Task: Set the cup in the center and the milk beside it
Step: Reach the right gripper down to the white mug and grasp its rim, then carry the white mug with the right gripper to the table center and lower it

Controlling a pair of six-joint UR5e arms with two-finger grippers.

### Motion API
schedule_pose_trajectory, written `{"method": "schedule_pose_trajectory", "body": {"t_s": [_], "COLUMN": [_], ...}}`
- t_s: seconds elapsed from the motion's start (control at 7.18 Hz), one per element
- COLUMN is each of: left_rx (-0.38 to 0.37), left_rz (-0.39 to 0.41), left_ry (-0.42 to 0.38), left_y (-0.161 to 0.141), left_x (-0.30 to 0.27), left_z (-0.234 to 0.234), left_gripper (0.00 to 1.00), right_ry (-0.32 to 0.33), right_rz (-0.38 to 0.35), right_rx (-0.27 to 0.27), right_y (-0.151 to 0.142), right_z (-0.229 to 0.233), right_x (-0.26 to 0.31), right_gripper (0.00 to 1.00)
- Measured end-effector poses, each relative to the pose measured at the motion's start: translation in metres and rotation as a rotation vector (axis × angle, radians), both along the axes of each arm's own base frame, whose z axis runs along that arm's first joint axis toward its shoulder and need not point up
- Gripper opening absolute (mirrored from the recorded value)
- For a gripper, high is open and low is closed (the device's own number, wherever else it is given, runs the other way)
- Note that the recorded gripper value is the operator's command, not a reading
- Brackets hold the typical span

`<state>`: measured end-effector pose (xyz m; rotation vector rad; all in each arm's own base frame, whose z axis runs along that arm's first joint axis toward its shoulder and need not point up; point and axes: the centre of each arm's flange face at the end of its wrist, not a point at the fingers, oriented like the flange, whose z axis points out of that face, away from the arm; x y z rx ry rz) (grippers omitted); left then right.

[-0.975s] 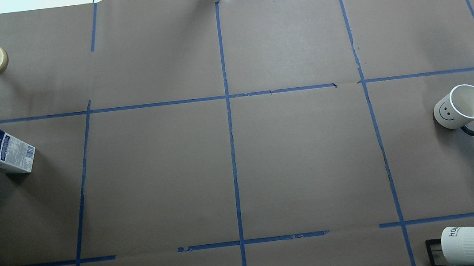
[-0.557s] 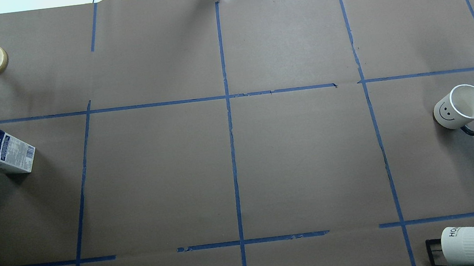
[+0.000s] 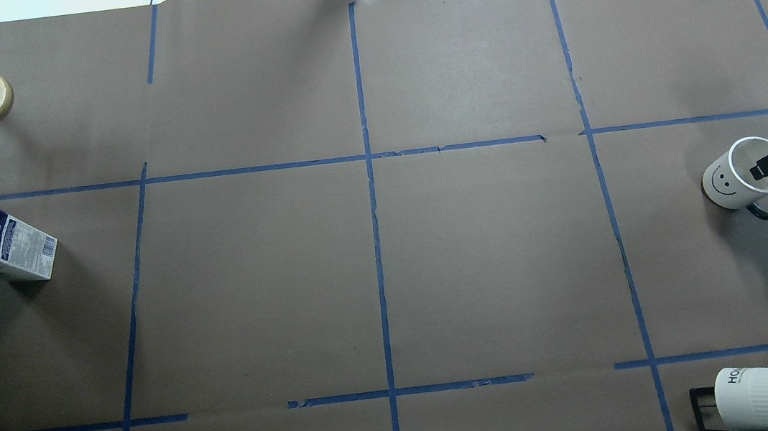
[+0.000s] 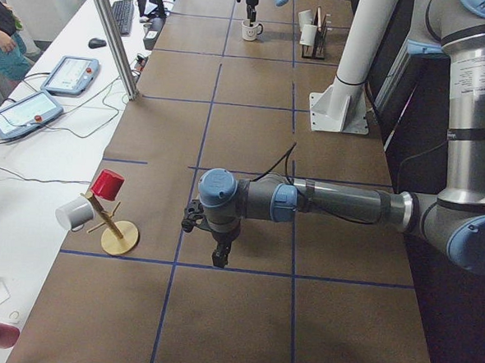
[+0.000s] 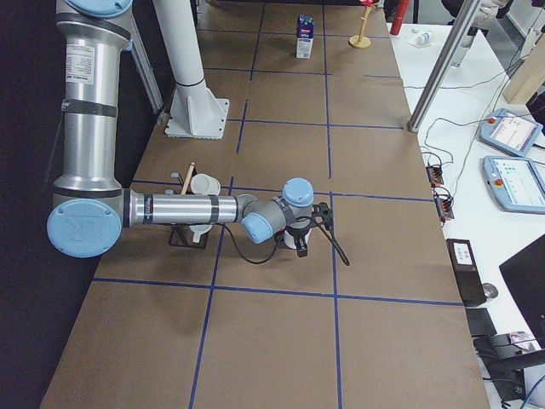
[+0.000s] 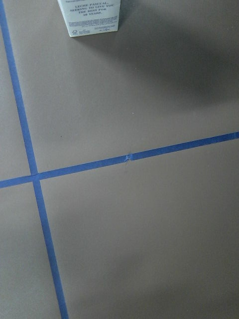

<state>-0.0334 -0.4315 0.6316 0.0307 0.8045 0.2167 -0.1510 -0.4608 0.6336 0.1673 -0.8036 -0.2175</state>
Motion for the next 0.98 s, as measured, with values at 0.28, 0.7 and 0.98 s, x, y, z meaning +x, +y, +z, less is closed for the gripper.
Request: {"method": "schedule_pose_trajectory", "body": {"t_s": [0.28,0.7,0.98], "left_rx": [0.000,0.002,0.003], "left_rz": [0.000,0.000,0.000], "left_ry": [0.000,0.001,0.002], "left_y": [0.000,-0.001,-0.001], "left_x": [0.000,0.000,0.000], "left_z": [0.000,-0.001,-0.001], "left_gripper": [1.00,1.00,1.00], "right_ry": [0.003,-0.023,-0.049], "right_rz": [-0.003,-0.009,0.008], "right_rx": [-0.008,-0.004,-0.037], "right_y": [-0.001,-0.009,-0.046], "right_z": [0.005,-0.011,-0.065], "right_x": [-0.002,-0.008,-0.029], "right_gripper": [0.02,0.00,0.00]}}
